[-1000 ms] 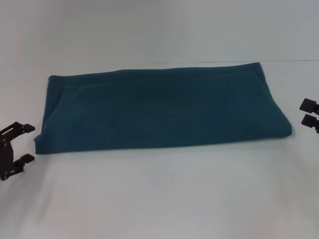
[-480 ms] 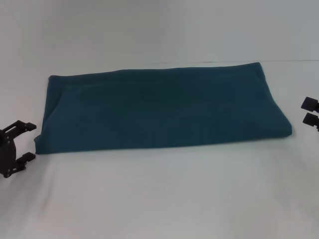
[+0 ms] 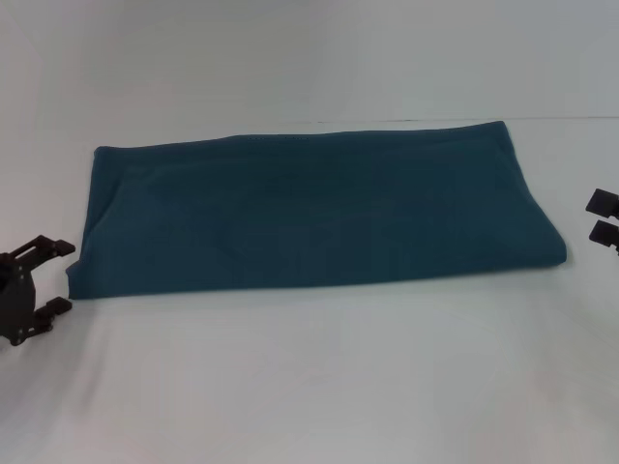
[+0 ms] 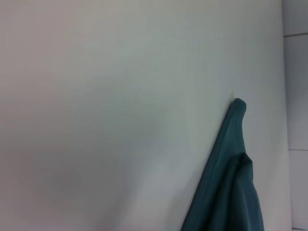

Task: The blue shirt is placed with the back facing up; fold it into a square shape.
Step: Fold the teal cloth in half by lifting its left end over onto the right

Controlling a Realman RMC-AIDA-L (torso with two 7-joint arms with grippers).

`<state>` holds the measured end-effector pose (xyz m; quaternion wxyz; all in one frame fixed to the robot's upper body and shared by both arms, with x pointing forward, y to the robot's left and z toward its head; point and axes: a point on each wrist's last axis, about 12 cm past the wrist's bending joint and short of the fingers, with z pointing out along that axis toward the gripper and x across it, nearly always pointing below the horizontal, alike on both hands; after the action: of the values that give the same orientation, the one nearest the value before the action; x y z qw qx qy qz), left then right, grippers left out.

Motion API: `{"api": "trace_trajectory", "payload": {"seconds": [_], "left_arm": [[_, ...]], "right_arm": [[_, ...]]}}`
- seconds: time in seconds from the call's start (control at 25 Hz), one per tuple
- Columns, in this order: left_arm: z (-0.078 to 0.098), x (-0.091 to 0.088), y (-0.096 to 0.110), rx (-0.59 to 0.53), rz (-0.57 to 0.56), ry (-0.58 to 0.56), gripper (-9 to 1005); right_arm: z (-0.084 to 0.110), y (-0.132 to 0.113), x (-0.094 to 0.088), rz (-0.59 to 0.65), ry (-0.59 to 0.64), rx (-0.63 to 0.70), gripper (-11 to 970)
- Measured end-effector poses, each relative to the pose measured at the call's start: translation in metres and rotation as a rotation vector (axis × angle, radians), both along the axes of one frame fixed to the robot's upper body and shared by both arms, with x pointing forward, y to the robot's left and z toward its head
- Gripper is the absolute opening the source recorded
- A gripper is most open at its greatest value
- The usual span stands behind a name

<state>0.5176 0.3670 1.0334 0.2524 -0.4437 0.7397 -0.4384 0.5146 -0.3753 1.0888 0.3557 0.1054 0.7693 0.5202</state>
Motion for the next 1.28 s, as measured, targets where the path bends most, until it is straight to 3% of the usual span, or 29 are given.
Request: {"api": "trace_trajectory", "payload": {"seconds": [0.4, 0.84, 1.28], "left_arm": [[-0.001, 0.006, -0.009, -0.001, -0.028, -0.002, 776], [0.006, 0.033, -0.033, 0.022, -0.106, -0.012, 761], [0.018, 0.05, -0.043, 0.044, -0.143, -0.088, 747]], "right_arm": [[0.0, -0.001, -0.001, -0.003, 0.003, 0.001, 820], [-0.001, -0.005, -0.004, -0.018, 0.002, 0.003, 820], [-0.002, -0.005, -0.005, -0.018, 0.005, 0.005, 820]]}}
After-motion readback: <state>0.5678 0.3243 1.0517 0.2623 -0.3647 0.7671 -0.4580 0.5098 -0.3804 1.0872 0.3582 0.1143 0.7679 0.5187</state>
